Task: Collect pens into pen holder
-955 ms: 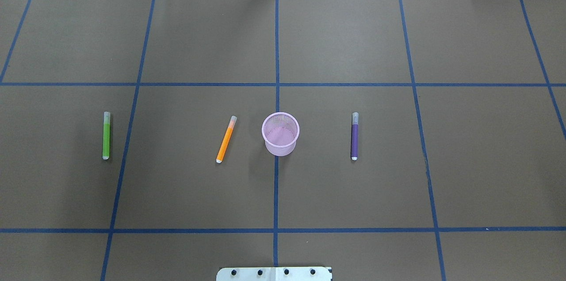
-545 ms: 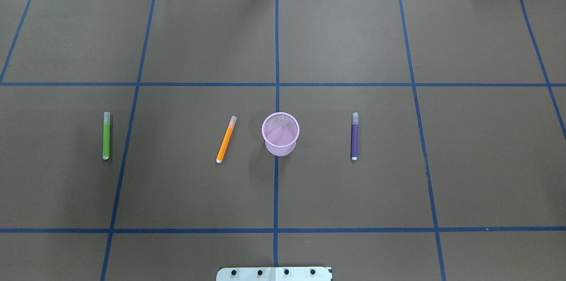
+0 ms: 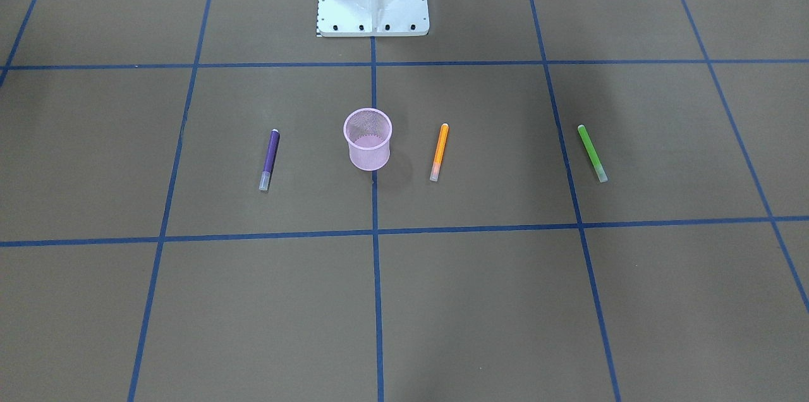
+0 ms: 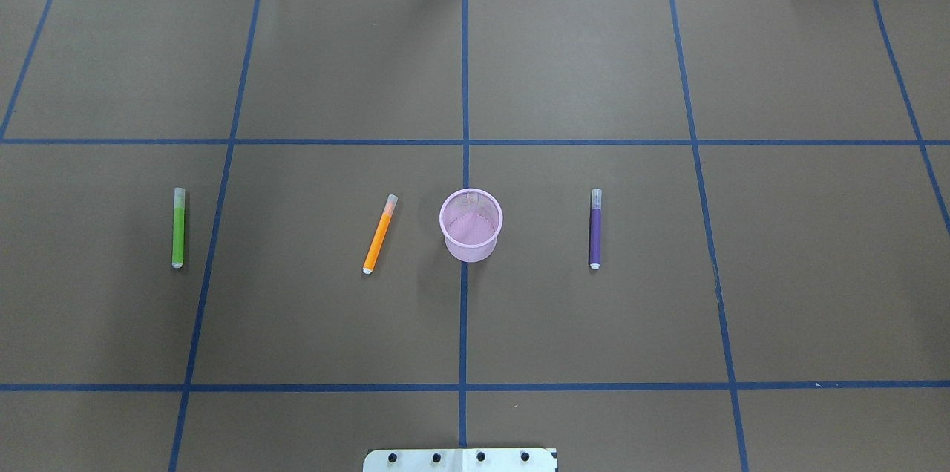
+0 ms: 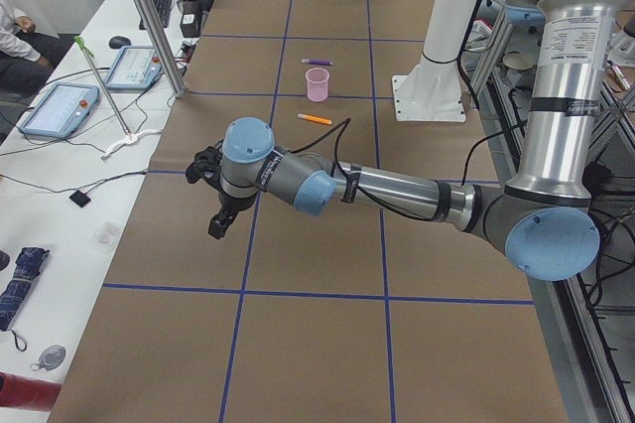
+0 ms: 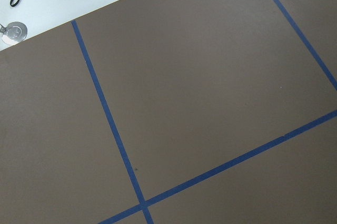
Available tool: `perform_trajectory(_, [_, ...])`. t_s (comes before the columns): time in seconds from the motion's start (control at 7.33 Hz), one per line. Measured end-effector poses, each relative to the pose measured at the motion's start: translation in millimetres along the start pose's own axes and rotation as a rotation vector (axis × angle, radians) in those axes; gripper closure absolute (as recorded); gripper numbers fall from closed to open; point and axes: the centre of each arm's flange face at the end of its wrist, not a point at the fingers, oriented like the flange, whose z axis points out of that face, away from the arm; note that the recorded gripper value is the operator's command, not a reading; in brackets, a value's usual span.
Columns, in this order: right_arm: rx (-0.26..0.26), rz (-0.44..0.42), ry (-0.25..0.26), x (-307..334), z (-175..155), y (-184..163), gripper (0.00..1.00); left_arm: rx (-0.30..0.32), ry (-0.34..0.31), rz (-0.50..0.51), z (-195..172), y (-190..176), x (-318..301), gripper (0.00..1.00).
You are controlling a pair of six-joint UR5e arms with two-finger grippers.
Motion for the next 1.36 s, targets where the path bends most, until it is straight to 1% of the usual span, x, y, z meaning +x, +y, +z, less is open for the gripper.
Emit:
perform_trajectory(0.14, [0.006, -0.006, -0.001, -2.3, -2.2, -2.8, 1.00, 0.000, 0.000, 0.000, -0.2, -0.1, 0.2, 0.00])
perform_trajectory(0.27, [0.031, -0.025, -0.001, -10.2, -11.4, -14.4, 1.00, 0.000, 0.000, 0.000, -0.2, 0.0, 0.2, 0.00])
perform_trajectory(0.55, [0.117, -0.093, -0.007, -40.3, -46.5, -52.0, 1.00, -0.002, 0.001, -0.003, 0.6, 1.9, -0.4, 0.00])
perform_trajectory(0.68, [0.168, -0.126, -0.012, -59.0, -67.9, -71.2, 1.00, -0.004, 0.002, -0.004, 1.1, 3.1, -0.8, 0.00])
perform_trajectory(0.82, [0.234, -0.159, -0.023, -84.6, -96.9, -93.9, 1.00, -0.004, 0.002, -0.005, 1.1, 3.5, -0.8, 0.00])
perform_trajectory(0.95, [0.301, -0.188, -0.045, -114.7, -128.7, -115.6, 1.00, -0.004, 0.002, -0.005, 1.0, 3.4, -0.6, 0.00])
perform_trajectory(1.09, [0.364, -0.211, -0.080, -153.0, -161.1, -134.9, 1.00, 0.002, 0.003, 0.002, -0.3, 2.2, 0.9, 0.00])
perform_trajectory(1.23, [0.402, -0.224, -0.123, -199.8, -182.4, -148.4, 1.00, 0.021, 0.002, 0.022, -2.8, -0.3, 3.7, 0.00])
perform_trajectory(1.36, [0.422, -0.231, -0.175, -253.9, -195.9, -160.4, 1.00, 0.045, 0.002, 0.048, -4.3, -2.8, 6.6, 0.00])
